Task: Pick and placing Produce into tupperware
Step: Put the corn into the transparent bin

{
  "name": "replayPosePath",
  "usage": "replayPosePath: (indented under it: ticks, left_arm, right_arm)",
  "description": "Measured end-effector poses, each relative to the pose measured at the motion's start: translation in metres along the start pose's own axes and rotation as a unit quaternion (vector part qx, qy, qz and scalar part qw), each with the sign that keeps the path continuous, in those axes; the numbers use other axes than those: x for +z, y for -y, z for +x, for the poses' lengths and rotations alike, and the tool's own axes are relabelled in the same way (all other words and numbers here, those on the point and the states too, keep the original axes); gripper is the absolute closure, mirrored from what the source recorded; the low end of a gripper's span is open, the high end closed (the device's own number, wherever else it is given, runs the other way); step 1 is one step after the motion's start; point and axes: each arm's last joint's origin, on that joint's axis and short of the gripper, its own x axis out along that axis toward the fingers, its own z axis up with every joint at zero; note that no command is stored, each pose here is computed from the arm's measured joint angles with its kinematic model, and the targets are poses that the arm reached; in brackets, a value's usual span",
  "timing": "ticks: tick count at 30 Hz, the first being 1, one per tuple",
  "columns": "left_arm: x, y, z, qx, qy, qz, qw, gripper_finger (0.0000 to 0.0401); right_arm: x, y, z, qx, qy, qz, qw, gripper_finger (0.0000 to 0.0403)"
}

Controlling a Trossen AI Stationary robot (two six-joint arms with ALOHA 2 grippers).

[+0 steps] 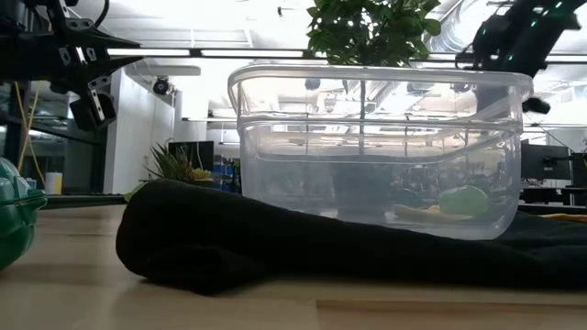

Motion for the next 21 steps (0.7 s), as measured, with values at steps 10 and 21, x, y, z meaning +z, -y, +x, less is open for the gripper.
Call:
replayPosePath:
  ticks: [10,21]
  left_arm:
    - [0.0002,0.0002,0.0000,-0.001,0.001,0.000,1.000,0.0359]
    - [0.0002,0.0003,0.0000,-0.002,0.001,0.000,1.000,0.0359]
  right_arm:
    - [0.0052,0.0049,0.0127,-0.003,-0.045,-0.014,0.999,0.0318]
    - [0.0078,0.0027,0.0135,0.031,-0.037,0.036,0.998,0.0318]
